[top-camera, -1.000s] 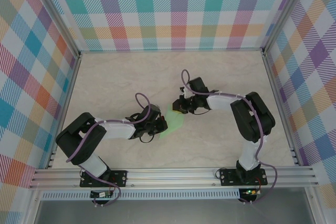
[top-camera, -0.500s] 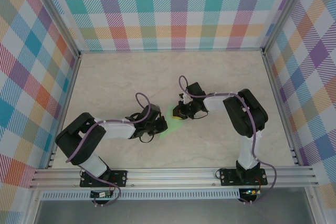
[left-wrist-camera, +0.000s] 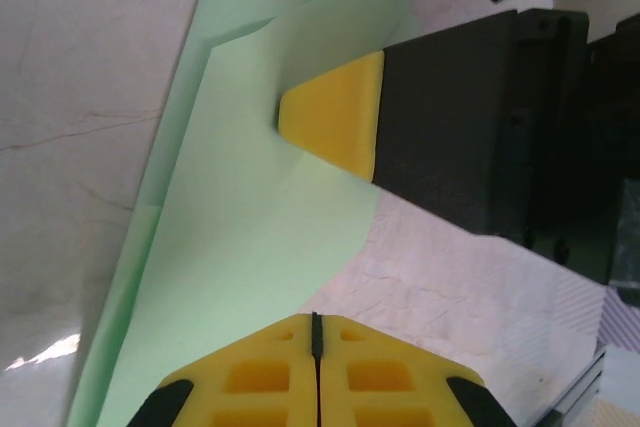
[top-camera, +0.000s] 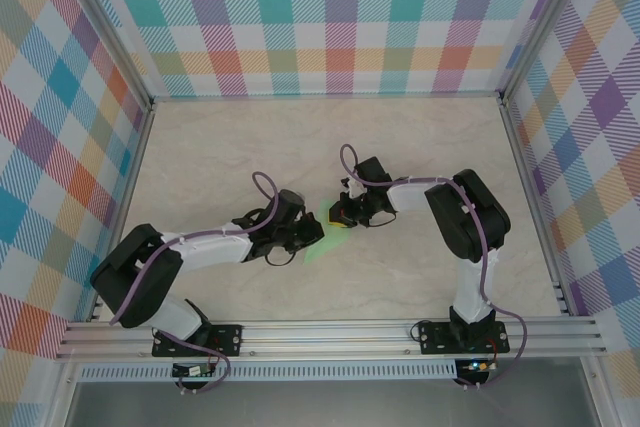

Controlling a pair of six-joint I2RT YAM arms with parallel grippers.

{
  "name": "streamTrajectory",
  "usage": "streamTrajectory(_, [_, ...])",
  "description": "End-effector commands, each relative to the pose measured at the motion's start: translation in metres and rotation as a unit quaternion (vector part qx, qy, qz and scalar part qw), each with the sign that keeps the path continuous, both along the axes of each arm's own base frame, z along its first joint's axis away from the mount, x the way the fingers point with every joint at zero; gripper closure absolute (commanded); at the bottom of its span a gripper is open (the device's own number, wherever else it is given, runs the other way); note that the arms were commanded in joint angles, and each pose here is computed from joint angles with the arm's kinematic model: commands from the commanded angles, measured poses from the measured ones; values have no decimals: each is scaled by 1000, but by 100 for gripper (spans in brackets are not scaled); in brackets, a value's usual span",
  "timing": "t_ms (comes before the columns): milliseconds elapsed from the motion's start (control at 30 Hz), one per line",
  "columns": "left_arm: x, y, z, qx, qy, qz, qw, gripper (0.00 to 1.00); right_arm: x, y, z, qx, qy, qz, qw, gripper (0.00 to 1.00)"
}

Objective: Fold a paper plane with a square sheet of paper (pick it up from the middle)
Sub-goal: Fourth fold the wing at the center of the table.

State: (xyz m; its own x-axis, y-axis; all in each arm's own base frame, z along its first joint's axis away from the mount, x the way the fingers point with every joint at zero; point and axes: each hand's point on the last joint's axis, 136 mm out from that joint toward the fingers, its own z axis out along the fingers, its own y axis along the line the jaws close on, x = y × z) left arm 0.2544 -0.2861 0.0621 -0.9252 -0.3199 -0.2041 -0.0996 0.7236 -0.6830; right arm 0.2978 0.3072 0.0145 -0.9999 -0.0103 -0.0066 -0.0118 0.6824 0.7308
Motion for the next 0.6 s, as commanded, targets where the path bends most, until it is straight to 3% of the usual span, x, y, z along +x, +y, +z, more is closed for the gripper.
streamTrajectory(0, [4,-11,-8,-30,18,19,999,94,-16,-26,-41,-81,43,-16,996,94])
streamTrajectory(133, [3,-12,-27,-42,33,33,998,93,-17,-26,-42,-83,44,-16,995,94])
streamTrajectory(433, [-27,33,-73,52,83,58,994,93,-19,-30,-44,-93,47,-16,994,94])
streamTrajectory(567, [-41,41,-73,53,85,43,994,93,-19,-31,-45,-98,47,-16,994,94])
